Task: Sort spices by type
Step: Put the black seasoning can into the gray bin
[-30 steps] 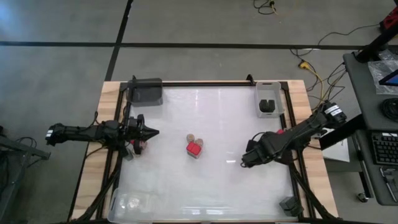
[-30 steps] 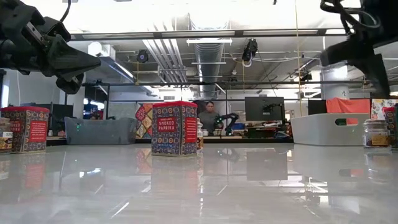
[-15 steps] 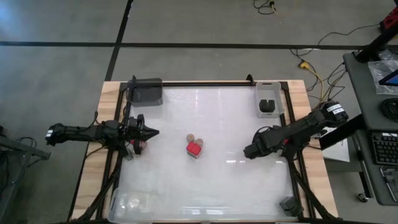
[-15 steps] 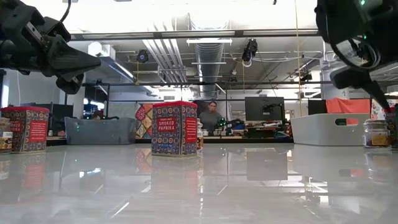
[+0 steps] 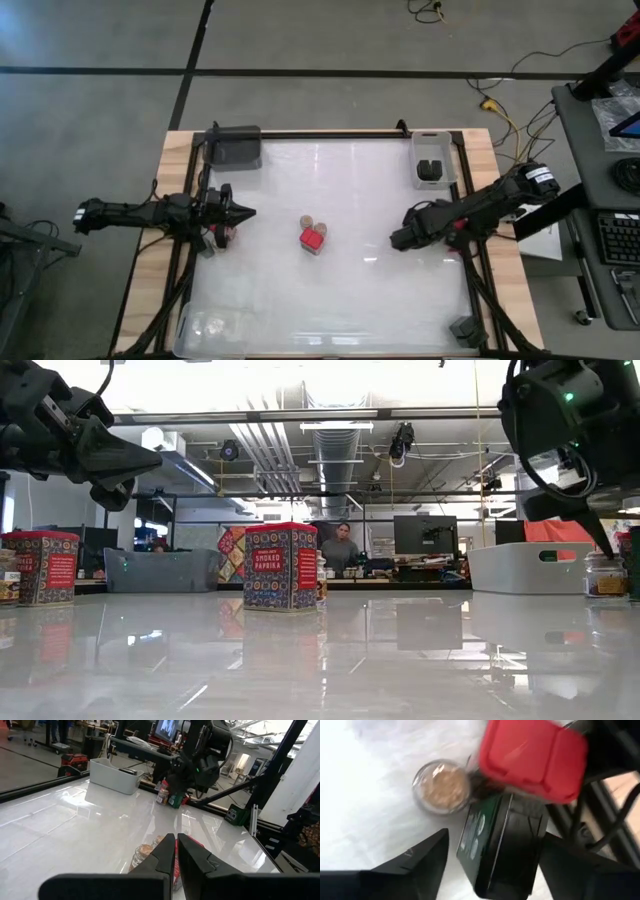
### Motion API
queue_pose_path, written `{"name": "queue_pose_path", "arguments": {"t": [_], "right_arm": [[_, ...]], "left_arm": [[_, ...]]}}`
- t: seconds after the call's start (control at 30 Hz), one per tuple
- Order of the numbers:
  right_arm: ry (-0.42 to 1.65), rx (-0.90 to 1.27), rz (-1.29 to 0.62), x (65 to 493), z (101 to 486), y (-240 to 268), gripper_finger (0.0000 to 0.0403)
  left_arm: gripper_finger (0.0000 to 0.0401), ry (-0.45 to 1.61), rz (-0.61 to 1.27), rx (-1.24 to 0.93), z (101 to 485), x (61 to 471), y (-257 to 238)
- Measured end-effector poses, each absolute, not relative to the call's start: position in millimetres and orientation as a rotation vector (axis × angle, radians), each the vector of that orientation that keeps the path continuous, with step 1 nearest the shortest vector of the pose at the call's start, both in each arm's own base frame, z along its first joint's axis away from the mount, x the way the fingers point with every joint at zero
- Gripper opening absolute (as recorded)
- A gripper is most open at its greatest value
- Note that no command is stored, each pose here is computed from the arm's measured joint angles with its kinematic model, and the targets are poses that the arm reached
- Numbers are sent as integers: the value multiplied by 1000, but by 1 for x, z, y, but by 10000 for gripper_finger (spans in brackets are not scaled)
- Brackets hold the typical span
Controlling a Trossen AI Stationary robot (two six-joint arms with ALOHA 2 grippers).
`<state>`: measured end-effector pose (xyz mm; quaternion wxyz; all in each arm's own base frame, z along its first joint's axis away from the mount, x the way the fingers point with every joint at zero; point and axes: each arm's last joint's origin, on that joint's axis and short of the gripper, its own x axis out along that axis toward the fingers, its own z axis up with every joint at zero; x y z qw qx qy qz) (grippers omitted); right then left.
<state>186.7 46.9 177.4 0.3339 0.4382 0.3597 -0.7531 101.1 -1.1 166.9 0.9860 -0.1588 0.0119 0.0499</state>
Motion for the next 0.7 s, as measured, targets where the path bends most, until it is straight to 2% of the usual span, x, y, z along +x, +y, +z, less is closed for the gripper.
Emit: {"name": "queue_pose_path", "arguments": {"t": [0.4, 0.57, 0.7], "right_arm": [[1022, 1123, -1828, 194, 181, 49, 159], [1059, 1130, -1719, 200, 179, 51, 150], [1052, 1166, -1686, 203, 178, 52, 165]], "left_arm": [[4, 24, 101, -319, 167, 101, -1], [4, 24, 101, -319, 167, 101, -1], [4, 24, 100, -319, 167, 101, -1]]}}
